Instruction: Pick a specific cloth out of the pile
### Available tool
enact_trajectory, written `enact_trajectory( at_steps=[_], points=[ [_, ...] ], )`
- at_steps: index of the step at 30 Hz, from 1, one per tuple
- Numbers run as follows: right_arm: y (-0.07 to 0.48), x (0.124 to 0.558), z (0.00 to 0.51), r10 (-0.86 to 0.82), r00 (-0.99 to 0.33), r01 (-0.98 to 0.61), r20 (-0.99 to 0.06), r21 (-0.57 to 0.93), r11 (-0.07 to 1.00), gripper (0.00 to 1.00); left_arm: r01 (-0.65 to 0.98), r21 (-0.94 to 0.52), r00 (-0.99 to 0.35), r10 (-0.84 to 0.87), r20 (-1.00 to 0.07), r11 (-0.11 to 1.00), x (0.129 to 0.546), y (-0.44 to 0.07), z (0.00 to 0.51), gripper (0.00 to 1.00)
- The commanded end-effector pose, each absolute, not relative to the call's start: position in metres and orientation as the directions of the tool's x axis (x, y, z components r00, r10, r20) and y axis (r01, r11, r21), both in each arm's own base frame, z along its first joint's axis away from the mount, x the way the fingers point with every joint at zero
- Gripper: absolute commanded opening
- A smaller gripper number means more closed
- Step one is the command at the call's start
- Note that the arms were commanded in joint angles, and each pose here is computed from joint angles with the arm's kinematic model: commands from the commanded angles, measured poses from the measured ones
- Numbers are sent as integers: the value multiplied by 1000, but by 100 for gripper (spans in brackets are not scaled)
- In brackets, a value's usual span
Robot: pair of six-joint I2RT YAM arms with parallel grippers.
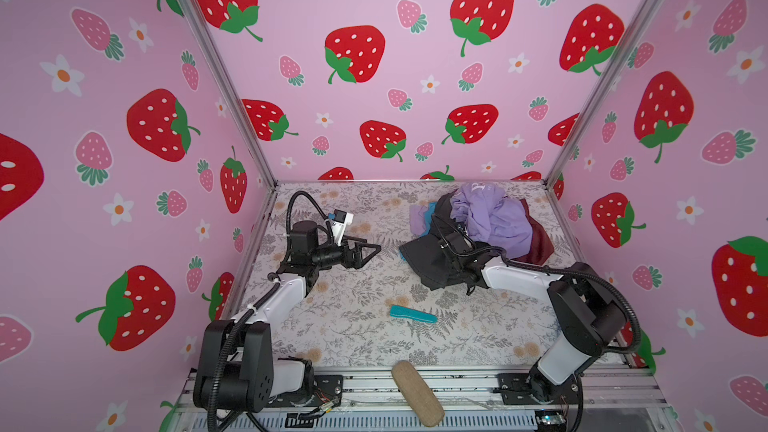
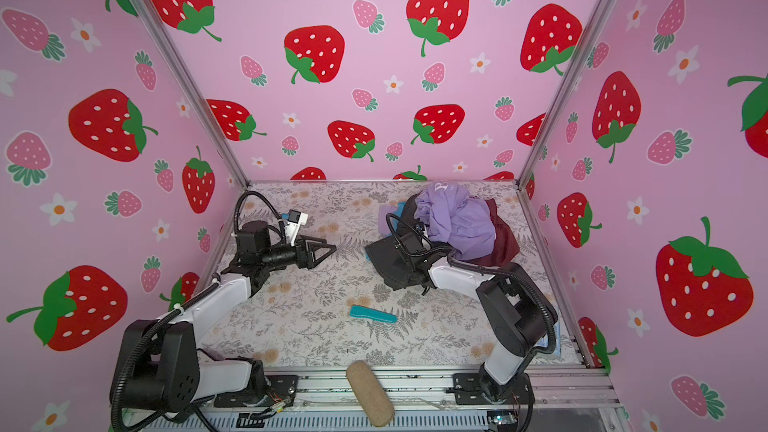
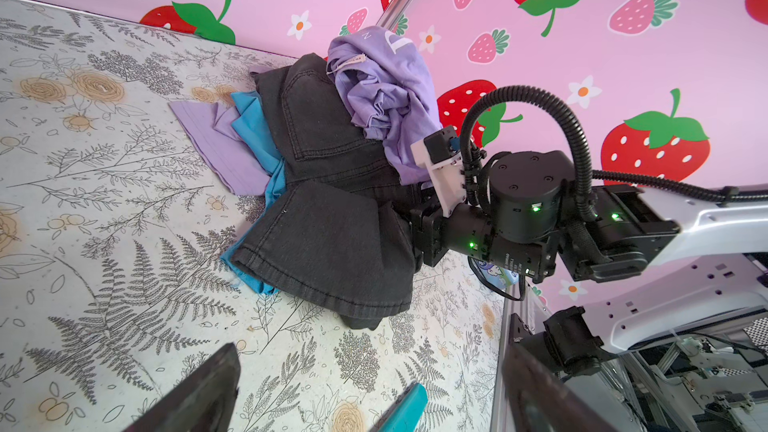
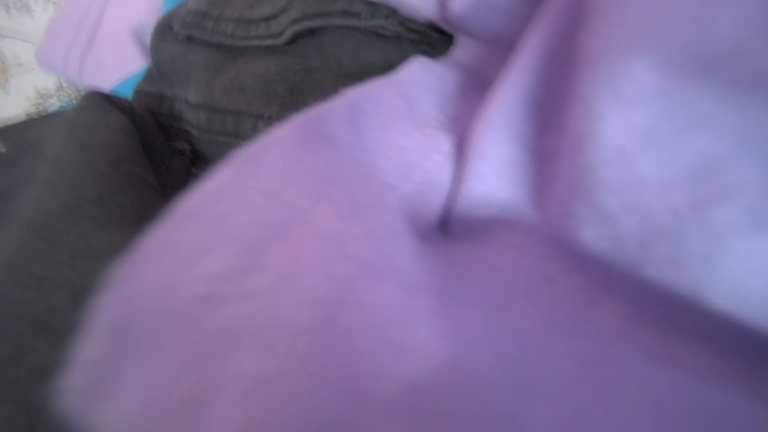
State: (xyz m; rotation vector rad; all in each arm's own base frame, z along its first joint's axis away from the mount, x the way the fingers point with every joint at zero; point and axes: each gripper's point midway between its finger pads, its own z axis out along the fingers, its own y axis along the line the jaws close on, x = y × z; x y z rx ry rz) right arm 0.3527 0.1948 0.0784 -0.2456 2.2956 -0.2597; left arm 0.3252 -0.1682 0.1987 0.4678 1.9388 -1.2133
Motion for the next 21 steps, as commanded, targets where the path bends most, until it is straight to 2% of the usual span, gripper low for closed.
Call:
enact_trajectory(
  at_steps=[1,3,4,8,15,21],
  points=[
    [190,353,79,-259,-665,-81,-700,-278,957,17,688,-559,-594,-84,-800,464,329,-171,211,99],
    [187,353,85,-255,-660,-71,-707,-279,958,1,688,-559,-594,-84,-800,463,329,-171,211,99],
    [186,352,89,-255,-658,-69,-708,-280,957,0,688,-559,-594,-84,-800,462,329,-171,211,99],
    [192,351,121,-253,-623,-83,-740,-259,962,0,692,-555,-588,-86,-804,462,329,-170,215,99],
    [209,339,234,-141,-464,-175,-875,-66,982,0,705,-542,-569,-91,-817,458,326,-171,221,99],
    [212,329,308,-87,-363,-247,-928,6,969,0,713,-533,-558,-92,-825,455,323,-172,226,99]
  ],
)
